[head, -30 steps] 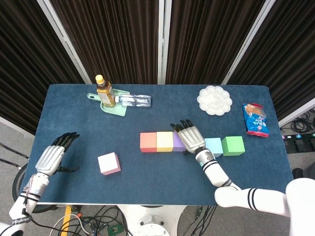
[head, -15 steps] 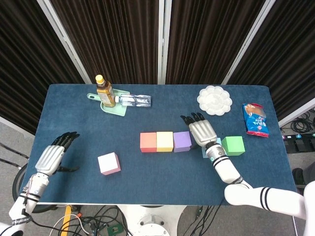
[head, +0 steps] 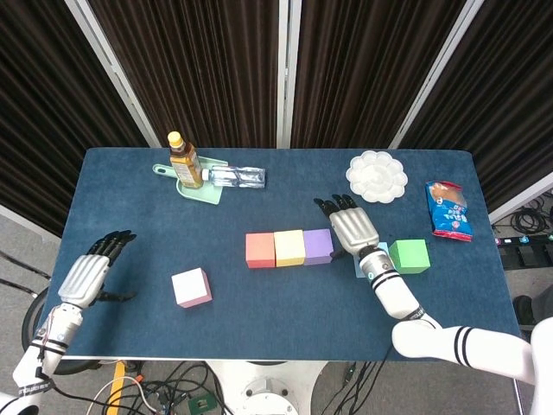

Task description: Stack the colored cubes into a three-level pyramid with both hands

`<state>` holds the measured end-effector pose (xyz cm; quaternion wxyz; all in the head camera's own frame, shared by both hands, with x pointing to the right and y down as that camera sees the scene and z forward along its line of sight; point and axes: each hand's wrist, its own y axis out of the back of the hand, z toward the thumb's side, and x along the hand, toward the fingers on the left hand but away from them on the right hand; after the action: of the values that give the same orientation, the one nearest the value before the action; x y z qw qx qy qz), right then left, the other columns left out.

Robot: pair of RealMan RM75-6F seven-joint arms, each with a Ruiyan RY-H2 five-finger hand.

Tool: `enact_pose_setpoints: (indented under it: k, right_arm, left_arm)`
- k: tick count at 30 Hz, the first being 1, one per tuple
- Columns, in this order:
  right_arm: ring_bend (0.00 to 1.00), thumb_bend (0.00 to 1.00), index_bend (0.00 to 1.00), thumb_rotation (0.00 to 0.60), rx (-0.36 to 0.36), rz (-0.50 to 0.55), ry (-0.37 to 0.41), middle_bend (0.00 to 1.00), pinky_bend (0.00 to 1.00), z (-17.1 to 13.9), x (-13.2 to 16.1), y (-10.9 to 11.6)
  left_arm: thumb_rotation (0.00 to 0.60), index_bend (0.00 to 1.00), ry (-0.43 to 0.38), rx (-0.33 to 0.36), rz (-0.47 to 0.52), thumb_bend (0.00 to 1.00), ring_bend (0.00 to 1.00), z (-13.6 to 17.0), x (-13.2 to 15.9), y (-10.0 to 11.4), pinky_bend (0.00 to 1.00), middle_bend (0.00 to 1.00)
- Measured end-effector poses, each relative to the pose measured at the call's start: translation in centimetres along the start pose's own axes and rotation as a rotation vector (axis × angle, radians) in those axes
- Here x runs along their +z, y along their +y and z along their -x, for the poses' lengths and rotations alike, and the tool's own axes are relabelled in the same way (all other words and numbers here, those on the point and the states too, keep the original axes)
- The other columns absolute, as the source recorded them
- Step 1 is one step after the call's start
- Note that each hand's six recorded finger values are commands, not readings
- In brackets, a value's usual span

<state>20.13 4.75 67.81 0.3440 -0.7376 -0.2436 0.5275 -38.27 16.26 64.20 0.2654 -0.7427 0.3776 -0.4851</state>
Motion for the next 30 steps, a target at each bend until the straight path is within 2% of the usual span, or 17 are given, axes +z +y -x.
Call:
enact_pose_setpoints:
  k: [11,15,21,30]
  right_arm:
    - [0.0,0.0,0.0,0.6,0.042,0.025,0.026,0.15,0.0,0.0,1.0,-1.2]
    - [0.0,0.0,0.0,0.6,0.012,0.044,0.021,0.15,0.0,-0.2,0.6,-0.3]
    - [0.0,0.0,0.0,0.6,-0.027,0.015,-0.031,0.15,0.0,-1.0,-1.7,1.6]
    - [0.0,0.02,0.0,0.6,-0.019,-0.029,-0.079,0.14,0.0,0.2,-3.2,-0.4]
  left_arm:
    - [0.6,0.1,-0.004,0.002,-0.005,0.0,0.0,0.2,0.2,0.1,0.11,0.05]
    - [0.6,0.1,-0.006,0.005,-0.004,0.0,0.0,0.2,0.2,0.2,0.11,0.05]
    - [0.6,0.1,-0.02,0.008,-0.012,0.0,0.0,0.2,0.7,0.2,0.11,0.05]
    - [0.6,0.1,-0.014,0.004,-0.024,0.0,0.0,0.1,0.7,0.1,0.11,0.05]
